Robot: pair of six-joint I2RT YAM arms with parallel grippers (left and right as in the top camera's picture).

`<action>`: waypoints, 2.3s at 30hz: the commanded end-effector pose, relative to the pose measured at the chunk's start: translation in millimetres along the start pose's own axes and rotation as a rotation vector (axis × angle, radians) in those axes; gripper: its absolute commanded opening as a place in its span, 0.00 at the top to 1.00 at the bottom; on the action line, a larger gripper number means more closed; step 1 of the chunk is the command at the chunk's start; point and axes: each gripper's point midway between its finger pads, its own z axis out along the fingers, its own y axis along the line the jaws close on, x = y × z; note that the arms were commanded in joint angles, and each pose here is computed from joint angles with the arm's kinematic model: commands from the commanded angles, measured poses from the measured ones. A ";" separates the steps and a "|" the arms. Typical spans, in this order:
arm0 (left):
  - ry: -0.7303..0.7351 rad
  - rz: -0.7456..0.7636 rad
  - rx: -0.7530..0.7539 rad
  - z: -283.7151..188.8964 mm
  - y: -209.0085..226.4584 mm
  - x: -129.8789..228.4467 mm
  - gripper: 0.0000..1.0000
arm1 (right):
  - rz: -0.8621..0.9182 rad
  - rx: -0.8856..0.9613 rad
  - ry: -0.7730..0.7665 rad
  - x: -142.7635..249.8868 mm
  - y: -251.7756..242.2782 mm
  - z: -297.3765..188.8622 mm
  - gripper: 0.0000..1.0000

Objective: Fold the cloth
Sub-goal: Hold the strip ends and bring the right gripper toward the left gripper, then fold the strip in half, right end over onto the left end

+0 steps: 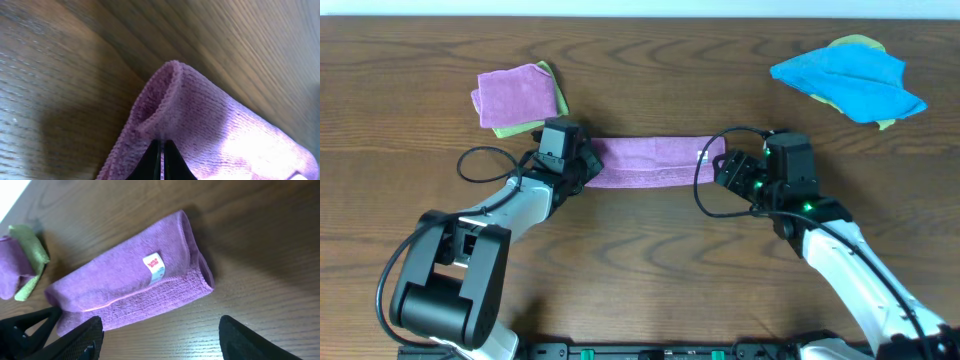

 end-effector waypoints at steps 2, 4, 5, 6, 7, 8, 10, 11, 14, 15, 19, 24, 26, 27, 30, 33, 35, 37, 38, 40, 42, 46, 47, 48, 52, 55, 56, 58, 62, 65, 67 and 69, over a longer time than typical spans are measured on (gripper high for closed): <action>-0.070 0.023 -0.037 -3.1 -1.7 -7.7 0.94 | 0.055 0.018 0.052 7.8 -8.6 15.1 0.26; -0.078 0.029 -0.053 -2.9 -0.3 -6.5 0.94 | 0.060 0.012 0.070 10.9 -9.2 22.2 0.26; -0.079 0.033 -0.057 -2.8 -0.3 -5.3 0.94 | 0.061 0.006 0.080 12.6 -8.9 25.9 0.26; -0.079 0.038 -0.060 -2.7 -0.4 -4.6 0.94 | 0.062 0.005 0.082 13.1 -9.3 28.3 0.26; -0.080 0.043 -0.066 -2.6 0.0 -3.4 0.94 | 0.074 0.009 0.088 14.4 -11.0 31.9 0.25; -0.081 0.048 -0.070 -2.4 0.4 -2.8 0.94 | 0.083 0.014 0.092 15.4 -12.7 34.8 0.25; -0.077 0.051 -0.079 -2.0 2.7 -1.8 0.94 | 0.087 0.018 0.097 16.5 -14.9 39.3 0.26; -0.073 0.050 -0.086 -1.1 4.5 -0.8 0.94 | 0.088 0.021 0.100 17.2 -16.0 41.1 0.25; -0.060 0.049 -0.101 2.2 9.4 2.5 0.94 | 0.091 0.031 0.109 19.8 -19.5 45.2 0.25; -0.054 0.048 -0.105 3.5 10.9 3.8 0.94 | 0.092 0.033 0.111 20.4 -20.4 46.4 0.25; -0.032 0.045 -0.113 7.5 14.9 8.7 0.94 | 0.092 0.039 0.111 20.9 -23.8 54.4 0.25; -0.033 0.043 -0.113 7.6 14.8 8.6 0.95 | 0.139 0.041 0.111 22.4 -29.2 71.4 0.25; -0.033 0.043 -0.113 7.6 14.8 8.6 0.94 | 0.161 0.042 0.111 23.4 -31.7 78.1 0.26; -0.033 0.043 -0.113 7.6 14.8 8.6 0.94 | 0.164 0.040 0.113 23.9 -32.3 80.9 0.26; -0.032 0.043 -0.113 7.5 14.8 8.7 0.94 | 0.169 0.030 0.109 25.0 -31.8 89.3 0.27; -0.029 0.042 -0.111 7.6 14.5 9.3 0.95 | 0.156 0.005 0.097 25.1 -25.3 95.5 0.31; -0.026 0.042 -0.108 7.7 14.1 9.7 0.94 | 0.146 -0.003 0.089 25.3 -22.2 98.3 0.38; -0.021 0.042 -0.104 7.7 13.5 10.6 0.94 | 0.138 0.003 0.076 24.8 -22.4 100.6 0.43; -0.021 0.042 -0.105 7.7 13.6 10.6 0.94 | 0.135 0.011 0.070 25.1 -23.4 101.3 0.45; -0.021 0.042 -0.104 7.7 13.5 10.7 0.94 | 0.128 0.026 0.061 25.8 -25.0 103.1 0.51; -0.020 0.042 -0.104 7.7 13.5 10.7 0.94 | 0.117 0.043 0.043 25.4 -26.6 105.2 0.58; -0.014 0.042 -0.106 7.7 14.1 12.0 0.94 | 0.001 0.066 -0.055 13.8 -20.4 106.6 0.74; -0.012 0.042 -0.108 7.7 14.6 12.5 0.94 | -0.020 0.066 -0.067 12.7 -18.1 106.8 0.77; -0.009 0.042 -0.112 7.6 15.6 13.1 0.94 | -0.044 0.065 -0.080 11.7 -15.6 106.9 0.80; 0.001 0.043 -0.124 7.2 18.7 15.5 0.94 | -0.137 0.081 -0.109 12.3 -10.2 107.1 0.99; 0.001 0.044 -0.125 7.2 18.8 15.5 0.94 | -0.236 0.071 -0.112 13.0 -4.5 107.1 0.99; 0.001 0.044 -0.125 7.2 18.9 15.6 0.94 | -0.271 0.067 -0.114 12.5 -1.8 105.9 0.99; 0.001 0.044 -0.125 7.2 18.8 15.5 0.94 | -0.306 0.059 -0.125 9.4 2.5 102.3 0.99; -0.002 0.061 -0.123 6.9 18.3 13.7 0.94 | -0.345 0.023 -0.178 -4.7 20.1 85.8 0.99; -0.002 0.060 -0.117 6.9 16.5 13.1 0.94 | -0.380 -0.024 -0.226 -14.8 41.4 65.5 0.99; 0.000 0.060 -0.110 7.1 15.0 13.2 0.94 | -0.409 -0.048 -0.246 -17.1 53.0 54.8 0.99; 0.006 0.060 -0.099 7.1 11.8 13.5 0.94 | -0.444 -0.074 -0.260 -15.8 65.3 44.5 0.99</action>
